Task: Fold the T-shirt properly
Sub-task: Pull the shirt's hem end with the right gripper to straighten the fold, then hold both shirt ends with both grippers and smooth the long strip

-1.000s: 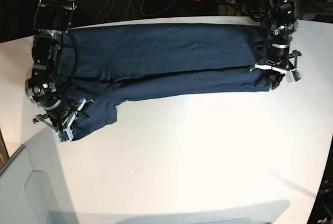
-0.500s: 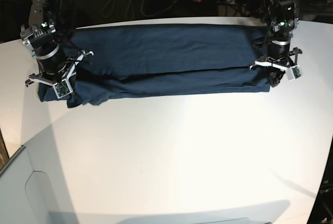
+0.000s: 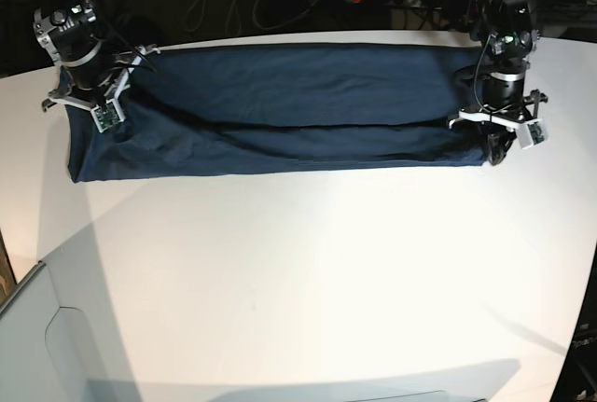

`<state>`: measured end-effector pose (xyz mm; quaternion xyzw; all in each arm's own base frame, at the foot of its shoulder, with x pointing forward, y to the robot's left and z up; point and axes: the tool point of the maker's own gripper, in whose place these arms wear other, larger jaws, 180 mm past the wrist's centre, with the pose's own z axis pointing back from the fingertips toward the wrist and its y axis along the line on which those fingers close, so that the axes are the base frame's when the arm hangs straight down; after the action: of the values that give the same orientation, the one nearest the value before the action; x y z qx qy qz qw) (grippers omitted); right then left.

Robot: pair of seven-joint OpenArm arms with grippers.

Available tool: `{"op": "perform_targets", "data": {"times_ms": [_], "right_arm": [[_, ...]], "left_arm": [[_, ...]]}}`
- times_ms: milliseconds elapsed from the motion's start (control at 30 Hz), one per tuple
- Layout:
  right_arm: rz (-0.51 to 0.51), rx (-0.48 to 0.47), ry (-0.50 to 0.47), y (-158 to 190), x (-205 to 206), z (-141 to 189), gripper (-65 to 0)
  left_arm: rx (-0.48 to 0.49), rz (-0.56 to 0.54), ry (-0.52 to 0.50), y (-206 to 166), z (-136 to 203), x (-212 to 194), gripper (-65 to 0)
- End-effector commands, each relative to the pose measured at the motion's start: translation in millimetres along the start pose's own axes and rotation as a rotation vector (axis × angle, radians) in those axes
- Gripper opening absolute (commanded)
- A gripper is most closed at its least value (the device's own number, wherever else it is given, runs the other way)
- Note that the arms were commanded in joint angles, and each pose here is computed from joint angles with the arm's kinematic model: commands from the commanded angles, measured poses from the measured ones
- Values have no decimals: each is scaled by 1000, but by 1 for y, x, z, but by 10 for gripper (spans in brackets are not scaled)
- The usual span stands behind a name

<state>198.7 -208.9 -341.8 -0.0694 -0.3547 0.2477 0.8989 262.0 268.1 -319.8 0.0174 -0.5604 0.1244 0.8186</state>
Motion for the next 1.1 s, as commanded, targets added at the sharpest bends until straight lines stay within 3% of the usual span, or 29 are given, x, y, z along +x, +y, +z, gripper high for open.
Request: {"op": "perform_targets", "data": {"times_ms": [0,300,467,1067], "right_arm": [[28,4,-36,-3,8,5,-650],[90,43,17,-2,-13,15,-650],[73,71,19,12,-15,17,-650],[75,61,23,7,-16,15,-650]], "left_arm": [[-7,-10,-50,-1,1,15,-650],[-1,-15,-33,2,7,7,-650],[24,-22,-21,12,12,3,-650],[75,-37,40,34,31,-16,-650]]}}
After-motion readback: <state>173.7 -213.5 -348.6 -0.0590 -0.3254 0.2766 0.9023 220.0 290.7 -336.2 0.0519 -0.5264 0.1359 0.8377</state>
